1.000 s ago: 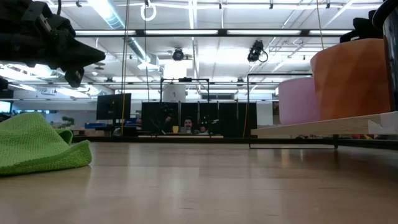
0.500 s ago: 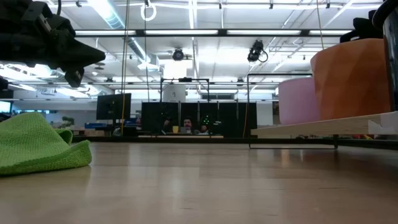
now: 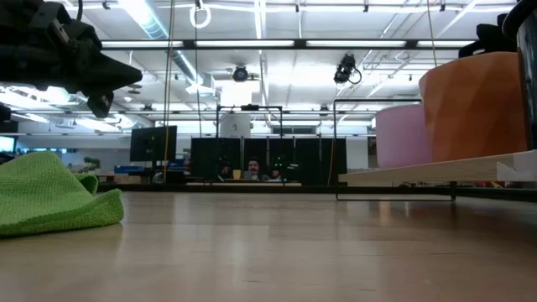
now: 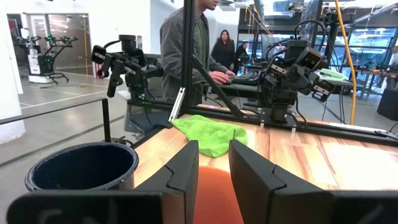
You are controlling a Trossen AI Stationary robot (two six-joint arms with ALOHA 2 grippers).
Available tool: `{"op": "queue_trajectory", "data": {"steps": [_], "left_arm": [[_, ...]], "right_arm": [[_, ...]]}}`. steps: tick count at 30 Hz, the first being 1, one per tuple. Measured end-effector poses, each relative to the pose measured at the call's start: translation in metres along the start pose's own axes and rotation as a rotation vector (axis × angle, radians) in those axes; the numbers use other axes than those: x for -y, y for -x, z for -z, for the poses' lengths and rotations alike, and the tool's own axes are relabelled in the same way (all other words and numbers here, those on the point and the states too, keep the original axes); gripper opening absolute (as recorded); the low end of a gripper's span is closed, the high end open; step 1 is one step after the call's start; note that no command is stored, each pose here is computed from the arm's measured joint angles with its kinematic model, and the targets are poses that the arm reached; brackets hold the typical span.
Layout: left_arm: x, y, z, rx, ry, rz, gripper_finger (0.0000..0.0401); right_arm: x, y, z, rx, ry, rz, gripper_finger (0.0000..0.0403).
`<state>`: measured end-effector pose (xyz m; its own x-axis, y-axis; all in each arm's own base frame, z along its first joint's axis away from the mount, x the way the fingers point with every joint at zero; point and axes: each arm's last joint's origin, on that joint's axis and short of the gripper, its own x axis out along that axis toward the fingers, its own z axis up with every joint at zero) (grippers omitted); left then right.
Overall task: Stack small to large cups/mugs on shelf
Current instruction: Return to Home Position
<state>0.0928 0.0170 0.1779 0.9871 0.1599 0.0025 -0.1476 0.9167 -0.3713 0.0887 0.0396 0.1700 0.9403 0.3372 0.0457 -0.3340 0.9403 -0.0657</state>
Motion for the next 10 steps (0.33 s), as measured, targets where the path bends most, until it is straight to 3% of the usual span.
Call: {"op": "queue_trajectory", "data": {"steps": [10], "left_arm": [[0.0000, 0.0000, 0.0000, 0.000, 0.000, 0.000, 0.0027]], "right_arm": [[0.0000, 0.0000, 0.0000, 0.000, 0.000, 0.000, 0.0096]]}}
